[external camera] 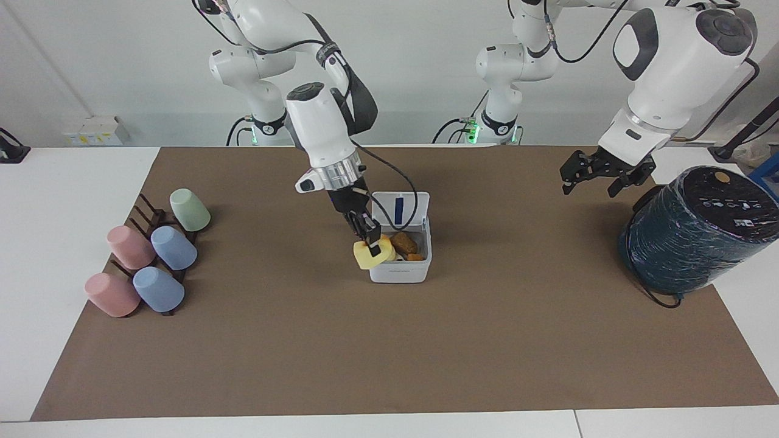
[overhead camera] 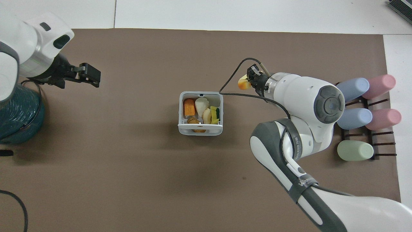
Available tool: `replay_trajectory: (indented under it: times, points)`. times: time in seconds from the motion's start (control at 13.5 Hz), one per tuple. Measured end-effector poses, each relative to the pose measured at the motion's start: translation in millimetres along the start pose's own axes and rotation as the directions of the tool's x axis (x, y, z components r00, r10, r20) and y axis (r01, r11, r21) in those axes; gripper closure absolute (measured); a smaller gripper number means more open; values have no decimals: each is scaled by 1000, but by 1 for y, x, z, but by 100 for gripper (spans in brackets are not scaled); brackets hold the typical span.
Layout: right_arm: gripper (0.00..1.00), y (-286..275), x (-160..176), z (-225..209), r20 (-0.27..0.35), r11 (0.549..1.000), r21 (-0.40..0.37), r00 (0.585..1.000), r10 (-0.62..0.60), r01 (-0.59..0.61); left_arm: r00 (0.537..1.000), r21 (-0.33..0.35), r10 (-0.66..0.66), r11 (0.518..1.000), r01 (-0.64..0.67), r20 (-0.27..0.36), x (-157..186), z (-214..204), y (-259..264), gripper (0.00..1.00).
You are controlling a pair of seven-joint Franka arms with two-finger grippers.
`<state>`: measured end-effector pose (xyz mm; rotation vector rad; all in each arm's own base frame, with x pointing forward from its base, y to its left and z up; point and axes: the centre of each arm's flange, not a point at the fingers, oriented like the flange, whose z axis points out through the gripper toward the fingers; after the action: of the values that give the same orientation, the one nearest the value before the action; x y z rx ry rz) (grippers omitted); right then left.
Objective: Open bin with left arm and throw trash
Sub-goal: 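Drop the yellow sponge into the bin with the right gripper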
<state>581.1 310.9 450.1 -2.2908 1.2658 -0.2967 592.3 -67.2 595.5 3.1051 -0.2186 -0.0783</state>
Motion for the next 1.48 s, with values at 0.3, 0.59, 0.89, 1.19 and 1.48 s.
replay_trajectory:
  times: [0.3, 0.59, 0.89, 1.19, 1.48]
  points:
    - [94, 11, -62, 20, 58, 995, -96, 998, -14, 20, 1000, 2, 4, 1000, -4, 25, -14, 8, 2, 0]
    - [49, 12, -55, 22, 51, 995, -100, 999, -5, 10, 1000, 2, 7, 1000, -7, 17, -19, 2, -5, 0]
    - [4, 8, -55, 19, 51, 996, -91, 999, -6, 10, 999, 0, 16, 1000, -16, 36, -25, 3, -16, 0]
    - [0, -1, -57, 12, 52, 997, -71, 999, -8, 12, 998, -2, 47, 999, -47, 37, -32, 1, -28, 0]
    - [0, -10, -44, -11, 46, 997, -76, 999, -26, 29, 997, 7, 65, 998, -65, -29, -24, 1, -21, 0]
